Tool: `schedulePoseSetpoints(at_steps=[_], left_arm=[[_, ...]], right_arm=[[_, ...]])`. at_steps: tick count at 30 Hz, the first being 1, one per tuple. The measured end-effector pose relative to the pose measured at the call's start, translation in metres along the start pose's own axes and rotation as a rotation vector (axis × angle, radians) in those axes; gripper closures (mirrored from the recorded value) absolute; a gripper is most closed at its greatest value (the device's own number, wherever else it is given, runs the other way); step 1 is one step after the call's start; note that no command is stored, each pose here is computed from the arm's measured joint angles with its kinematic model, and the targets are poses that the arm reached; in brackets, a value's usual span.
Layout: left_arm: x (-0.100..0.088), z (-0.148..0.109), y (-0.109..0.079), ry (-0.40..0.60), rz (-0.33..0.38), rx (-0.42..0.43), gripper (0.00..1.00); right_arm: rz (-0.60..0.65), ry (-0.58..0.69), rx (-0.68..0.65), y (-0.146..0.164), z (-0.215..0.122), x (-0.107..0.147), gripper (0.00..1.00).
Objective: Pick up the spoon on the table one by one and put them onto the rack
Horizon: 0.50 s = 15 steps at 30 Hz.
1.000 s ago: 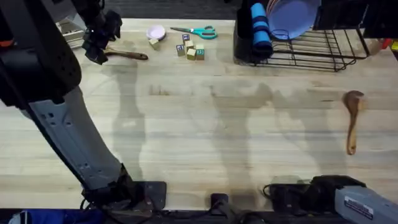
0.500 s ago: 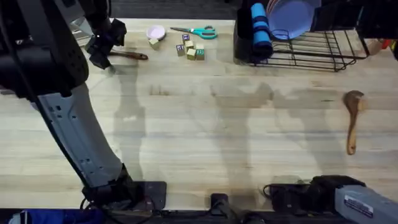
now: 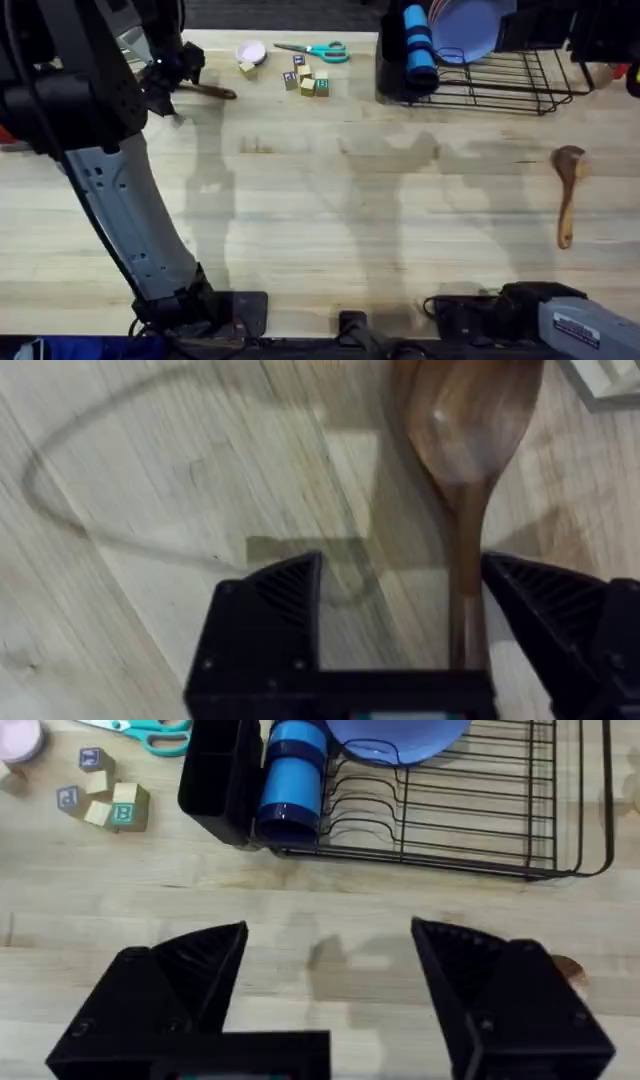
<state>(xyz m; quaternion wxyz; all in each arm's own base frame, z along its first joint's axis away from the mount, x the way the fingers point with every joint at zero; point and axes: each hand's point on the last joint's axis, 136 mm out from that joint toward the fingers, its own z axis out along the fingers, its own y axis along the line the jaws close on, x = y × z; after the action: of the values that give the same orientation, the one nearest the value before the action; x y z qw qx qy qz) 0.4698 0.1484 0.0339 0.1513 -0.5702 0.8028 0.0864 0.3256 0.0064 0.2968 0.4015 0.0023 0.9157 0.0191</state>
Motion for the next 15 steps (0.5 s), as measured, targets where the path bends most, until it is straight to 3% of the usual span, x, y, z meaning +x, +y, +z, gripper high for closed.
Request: schedulePoseSetpoints(at_steps=[4,15], left_arm=[[-0.0012,0.0004,0.0043,-0.004,-0.004,-0.016,0.37],[-0.0035,0.0007,0.0049,-0.012,-0.01,-0.019,0.697]], right_arm=[[0.0,0.0,0.0,0.0,0.0,0.0,0.005],[0.0,0.0,0.0,0.0,0.0,0.0,0.005]])
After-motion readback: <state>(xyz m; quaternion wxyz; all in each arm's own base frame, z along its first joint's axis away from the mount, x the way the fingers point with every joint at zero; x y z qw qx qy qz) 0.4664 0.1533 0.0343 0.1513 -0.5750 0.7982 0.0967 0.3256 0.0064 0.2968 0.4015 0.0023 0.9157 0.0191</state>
